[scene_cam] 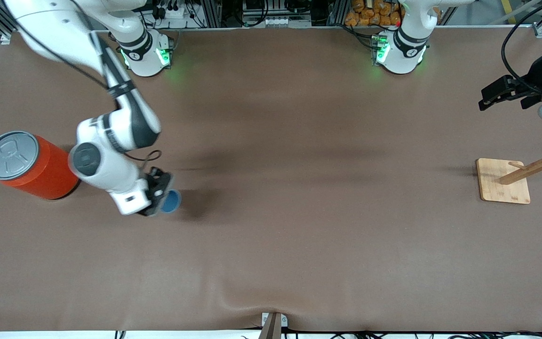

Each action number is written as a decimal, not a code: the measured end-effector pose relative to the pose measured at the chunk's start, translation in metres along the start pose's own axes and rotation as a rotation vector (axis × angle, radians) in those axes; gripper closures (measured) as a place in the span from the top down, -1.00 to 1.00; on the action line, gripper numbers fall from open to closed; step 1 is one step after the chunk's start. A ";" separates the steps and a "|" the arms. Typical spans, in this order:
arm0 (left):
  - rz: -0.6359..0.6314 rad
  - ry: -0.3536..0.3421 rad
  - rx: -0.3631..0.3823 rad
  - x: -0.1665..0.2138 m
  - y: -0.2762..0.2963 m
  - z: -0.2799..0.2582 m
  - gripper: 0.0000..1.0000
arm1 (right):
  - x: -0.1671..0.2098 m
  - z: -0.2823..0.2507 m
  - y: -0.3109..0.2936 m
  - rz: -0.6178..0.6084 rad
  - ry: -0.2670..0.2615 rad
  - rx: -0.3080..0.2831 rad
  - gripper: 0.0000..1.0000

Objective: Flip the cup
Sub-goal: 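Grasp the blue cup by its base with the right gripper, then carry the cup toward the table middle and release it on its side, then retract the right gripper while the left gripper reaches toward the cup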

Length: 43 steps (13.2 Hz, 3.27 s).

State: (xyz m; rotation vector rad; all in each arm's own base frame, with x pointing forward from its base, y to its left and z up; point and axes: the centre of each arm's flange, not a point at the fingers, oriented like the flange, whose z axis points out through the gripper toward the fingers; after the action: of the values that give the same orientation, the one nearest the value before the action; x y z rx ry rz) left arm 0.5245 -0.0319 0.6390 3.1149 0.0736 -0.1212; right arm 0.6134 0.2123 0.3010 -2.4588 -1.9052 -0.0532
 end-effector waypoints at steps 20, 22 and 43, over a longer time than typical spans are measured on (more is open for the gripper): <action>0.000 -0.011 0.001 0.003 0.000 0.005 1.00 | 0.257 0.119 -0.187 -0.500 -0.075 -0.223 1.00; 0.000 -0.011 0.001 0.003 0.000 0.005 1.00 | 0.258 0.114 -0.181 -0.475 -0.070 -0.234 1.00; -0.045 -0.177 -0.553 0.109 0.095 0.166 1.00 | 0.023 -0.204 0.031 0.459 -0.066 -0.200 1.00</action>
State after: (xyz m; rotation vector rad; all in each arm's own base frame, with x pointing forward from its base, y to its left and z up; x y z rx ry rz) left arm 0.6250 -0.1256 0.4670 2.5402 0.1459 -0.3158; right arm 0.6479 0.2174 0.5060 -3.0016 -1.3648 -0.1589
